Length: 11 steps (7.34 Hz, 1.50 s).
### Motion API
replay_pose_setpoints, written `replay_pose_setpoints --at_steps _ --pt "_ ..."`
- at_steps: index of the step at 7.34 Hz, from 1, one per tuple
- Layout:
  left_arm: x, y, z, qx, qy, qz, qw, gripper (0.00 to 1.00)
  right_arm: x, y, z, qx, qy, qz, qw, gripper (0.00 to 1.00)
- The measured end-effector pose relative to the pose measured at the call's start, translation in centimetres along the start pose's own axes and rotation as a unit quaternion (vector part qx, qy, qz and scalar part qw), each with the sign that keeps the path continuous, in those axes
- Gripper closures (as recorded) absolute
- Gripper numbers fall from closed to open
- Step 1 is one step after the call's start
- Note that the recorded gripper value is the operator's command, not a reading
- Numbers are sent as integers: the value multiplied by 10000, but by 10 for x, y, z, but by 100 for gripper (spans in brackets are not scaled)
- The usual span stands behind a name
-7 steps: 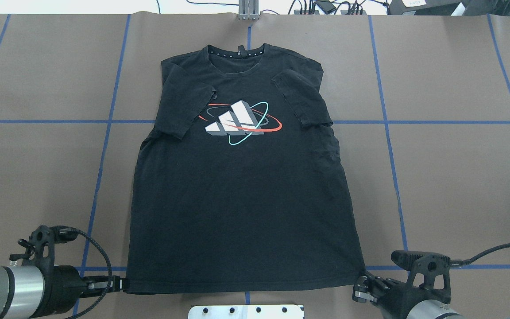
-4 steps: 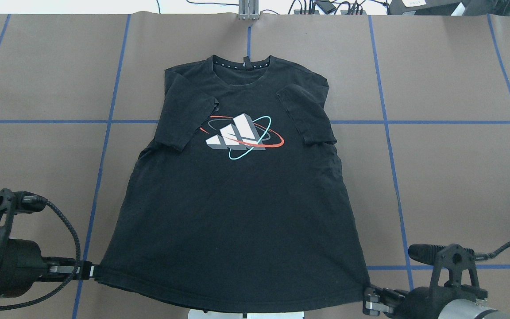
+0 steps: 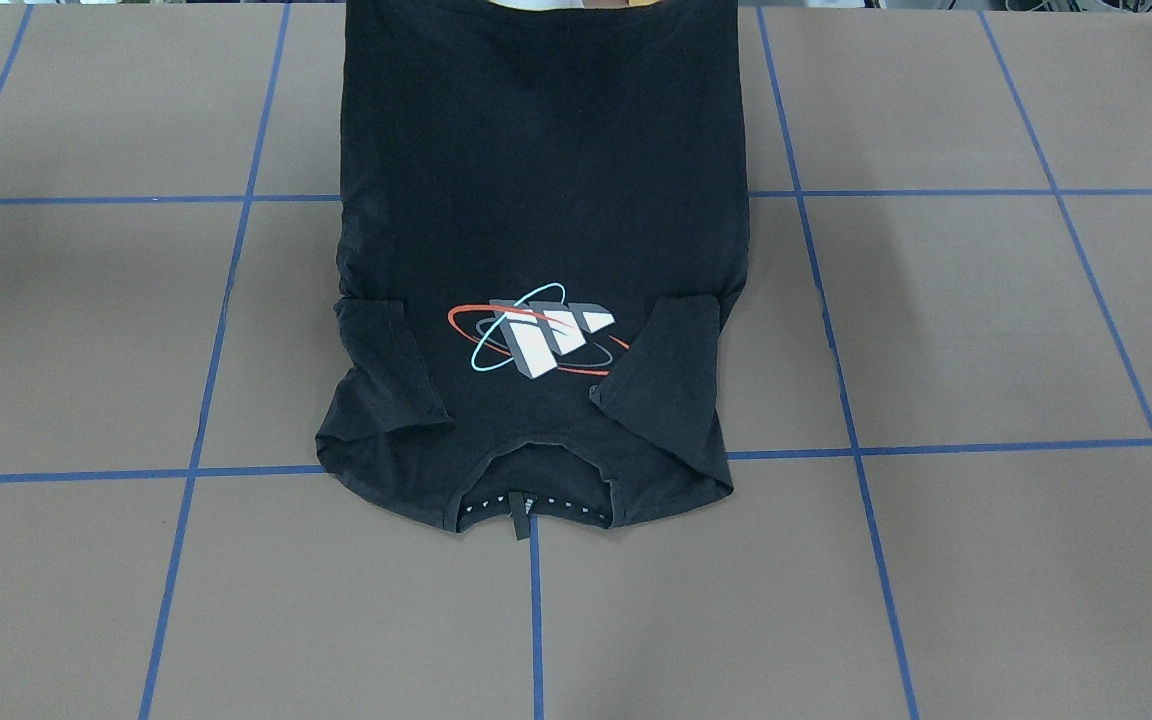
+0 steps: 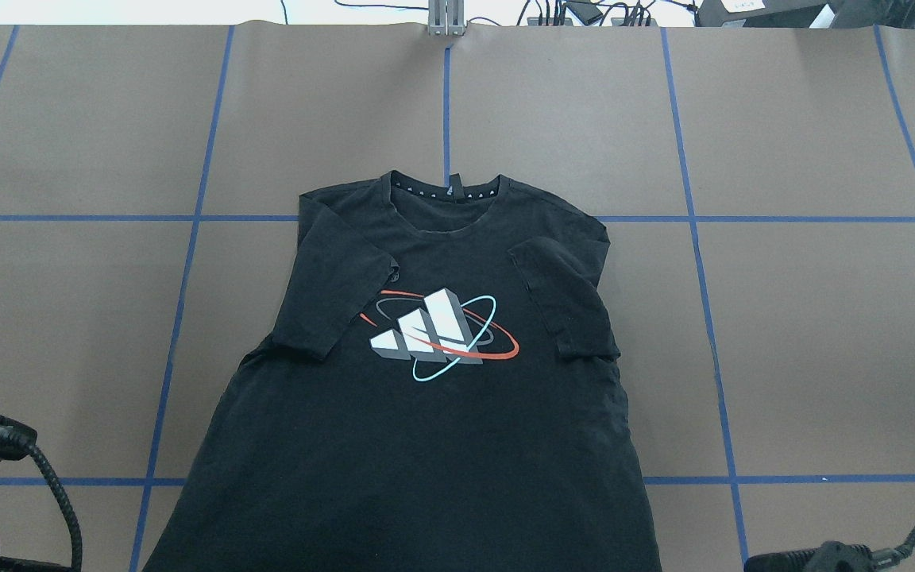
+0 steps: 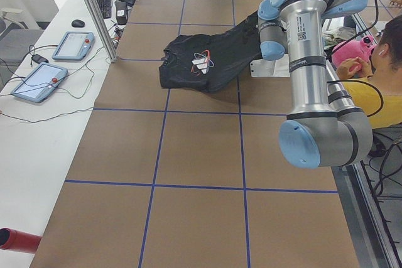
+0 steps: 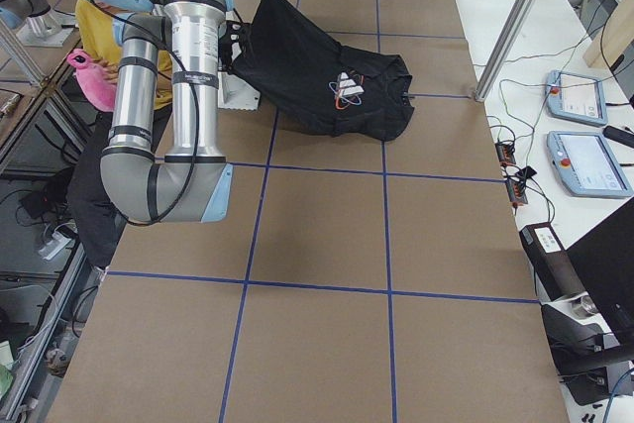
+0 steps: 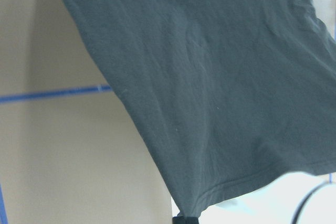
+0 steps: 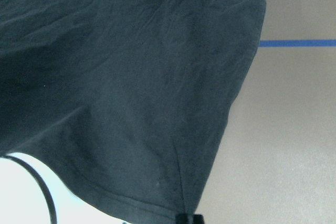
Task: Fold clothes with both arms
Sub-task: 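Lift the hem with both grippers and carry it toward the collar, then lay the hem down near the collar with both grippers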
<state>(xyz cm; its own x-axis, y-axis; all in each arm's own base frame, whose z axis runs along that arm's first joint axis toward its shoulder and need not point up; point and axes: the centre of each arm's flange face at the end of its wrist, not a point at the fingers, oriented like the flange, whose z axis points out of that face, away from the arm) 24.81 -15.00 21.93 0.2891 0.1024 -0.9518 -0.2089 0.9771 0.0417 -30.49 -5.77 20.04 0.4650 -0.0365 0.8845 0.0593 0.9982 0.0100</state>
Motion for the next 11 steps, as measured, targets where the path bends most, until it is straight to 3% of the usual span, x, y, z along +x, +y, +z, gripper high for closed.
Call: replay_pose_setpoints --at_steps 1,2,5,8,11 --pt "3 1 -3 5 31 13 10000 100 -1 1 -2 88 -18 -30 10000 100" --pt "0 -7 -8 176 14 -36 9998 100 1 -10 -3 377 66 -1 9993 100" --pt "-16 -84 1 1195 -134 55 9927 100 10 -65 -10 1342 272 383 9898 100" --pt "-14 -201 45 2178 -433 -44 9750 100 -3 -127 16 2221 309 859 9707 100" --pt "-23 -258 44 2761 -709 -192 9583 100 -1 -189 16 2900 420 1209 9484 100"
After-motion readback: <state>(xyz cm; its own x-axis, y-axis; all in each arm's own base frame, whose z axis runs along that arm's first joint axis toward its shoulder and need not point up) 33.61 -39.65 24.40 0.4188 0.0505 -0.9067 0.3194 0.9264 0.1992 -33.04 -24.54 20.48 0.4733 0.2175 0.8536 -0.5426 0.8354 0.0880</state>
